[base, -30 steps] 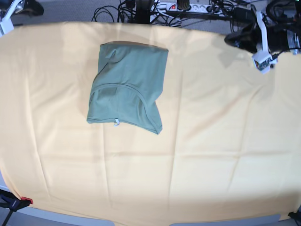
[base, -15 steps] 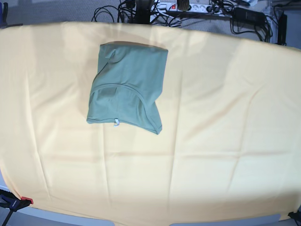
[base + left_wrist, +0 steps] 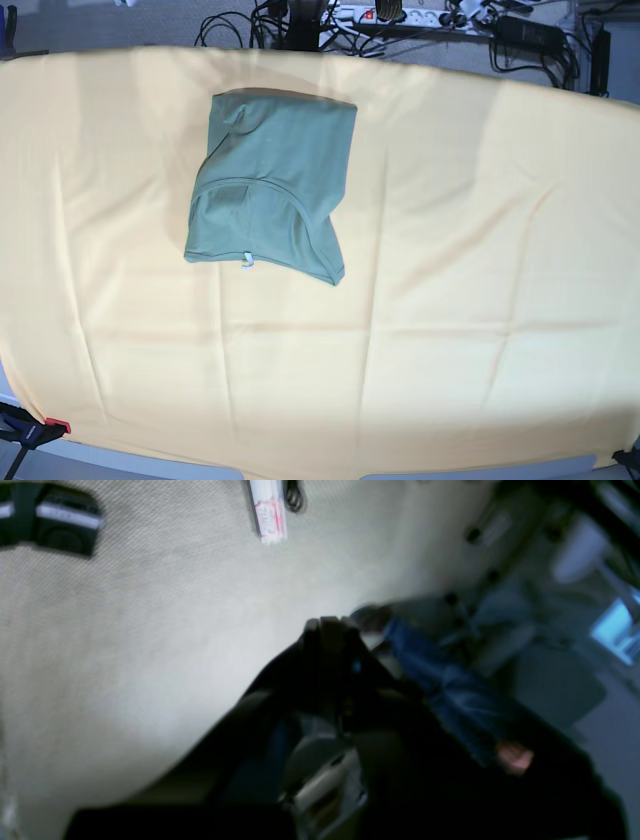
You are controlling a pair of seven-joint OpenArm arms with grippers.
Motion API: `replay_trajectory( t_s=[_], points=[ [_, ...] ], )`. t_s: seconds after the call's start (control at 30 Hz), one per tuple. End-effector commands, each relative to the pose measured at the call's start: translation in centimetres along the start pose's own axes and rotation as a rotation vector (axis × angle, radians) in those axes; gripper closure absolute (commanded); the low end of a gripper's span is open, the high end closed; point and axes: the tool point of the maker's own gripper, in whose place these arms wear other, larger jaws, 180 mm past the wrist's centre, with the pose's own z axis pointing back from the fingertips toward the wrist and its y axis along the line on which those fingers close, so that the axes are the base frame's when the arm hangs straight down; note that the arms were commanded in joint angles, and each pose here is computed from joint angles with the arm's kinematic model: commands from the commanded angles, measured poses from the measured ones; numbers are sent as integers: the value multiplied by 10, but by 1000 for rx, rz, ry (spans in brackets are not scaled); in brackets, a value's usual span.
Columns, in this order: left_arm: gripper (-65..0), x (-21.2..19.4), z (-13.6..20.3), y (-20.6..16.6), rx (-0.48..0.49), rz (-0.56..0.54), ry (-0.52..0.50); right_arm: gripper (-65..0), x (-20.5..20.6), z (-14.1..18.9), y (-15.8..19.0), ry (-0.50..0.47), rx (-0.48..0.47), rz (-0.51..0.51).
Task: Fold the T-shirt properly
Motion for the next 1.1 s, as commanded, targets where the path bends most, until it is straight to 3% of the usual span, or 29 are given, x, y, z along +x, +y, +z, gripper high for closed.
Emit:
replay_trajectory(
  t_s=[0.0, 0.1, 0.2, 0.3, 0.43, 0.63, 0.87, 1.07],
  points=[
    [0, 8, -5, 0, -4, 1, -24, 0, 3, -1, -4, -12, -3, 21],
    [0, 39, -29, 0, 8, -13, -117, 0, 19, -27, 0, -30, -15, 109],
    [0, 72, -48, -3, 44, -78, -241, 0, 32, -53, -1, -19, -120, 202],
    [0, 89, -68, 5, 182, -127, -347, 0, 46, -76, 7, -61, -197, 279],
    [0, 79, -95, 6, 313, -169, -369, 0, 51, -97, 22, -43, -235, 407],
    [0, 56, -109, 11, 403, -111, -387, 0, 51, -111, 35, -53, -279, 415],
    [0, 71, -98, 21, 427, -28, -456, 0, 57, -112, 43, -88, -245, 421],
    [0, 70, -101, 16, 400, -84, -436, 0, 48, -111, 40, -75, -254, 416]
  ],
)
